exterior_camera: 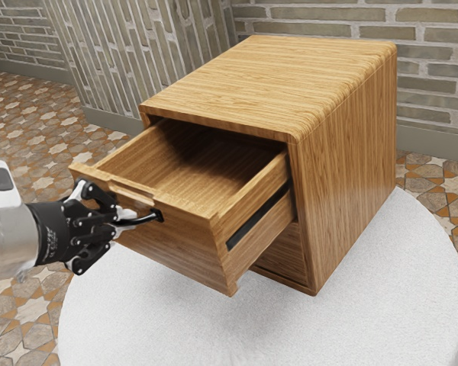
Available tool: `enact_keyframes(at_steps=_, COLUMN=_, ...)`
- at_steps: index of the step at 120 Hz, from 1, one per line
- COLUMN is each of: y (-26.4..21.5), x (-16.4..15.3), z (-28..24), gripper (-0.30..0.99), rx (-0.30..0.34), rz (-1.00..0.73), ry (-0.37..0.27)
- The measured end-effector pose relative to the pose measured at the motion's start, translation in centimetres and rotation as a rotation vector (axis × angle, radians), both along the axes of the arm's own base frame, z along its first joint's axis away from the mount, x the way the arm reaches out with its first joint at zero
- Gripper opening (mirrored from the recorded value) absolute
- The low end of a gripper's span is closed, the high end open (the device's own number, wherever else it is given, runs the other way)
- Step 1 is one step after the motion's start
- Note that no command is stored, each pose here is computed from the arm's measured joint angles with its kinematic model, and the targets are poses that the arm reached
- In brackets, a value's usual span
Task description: Pull the drawer handle with one arm to open the drawer
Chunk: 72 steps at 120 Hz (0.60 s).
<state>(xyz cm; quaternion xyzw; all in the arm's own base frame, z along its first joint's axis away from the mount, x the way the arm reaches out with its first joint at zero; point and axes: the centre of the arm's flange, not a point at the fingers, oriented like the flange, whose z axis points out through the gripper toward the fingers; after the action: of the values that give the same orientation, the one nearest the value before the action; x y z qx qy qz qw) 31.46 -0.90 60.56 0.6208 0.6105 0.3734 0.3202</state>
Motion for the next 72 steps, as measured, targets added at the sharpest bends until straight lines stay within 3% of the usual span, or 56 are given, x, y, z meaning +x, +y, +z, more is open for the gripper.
enact_keyframes(at_steps=34, y=-0.2, x=-3.7, z=-0.2, gripper=-0.1, rx=-0.054, rz=0.018, ry=-0.056)
enact_keyframes(at_steps=45, y=-1.2, x=-4.9, z=0.6, gripper=-0.1, rx=-0.029, rz=0.007, ry=-0.086)
enact_keyframes(at_steps=62, y=-5.7, x=-7.5, z=6.5, gripper=0.23, rx=0.1, rz=-0.081, ry=-0.156)
enact_keyframes(at_steps=68, y=-7.6, x=-9.2, z=10.8, gripper=0.33, rx=0.12, rz=-0.116, ry=-0.151)
enact_keyframes(at_steps=72, y=-8.3, x=-9.3, z=13.0, gripper=0.39, rx=0.12, rz=-0.133, ry=-0.105)
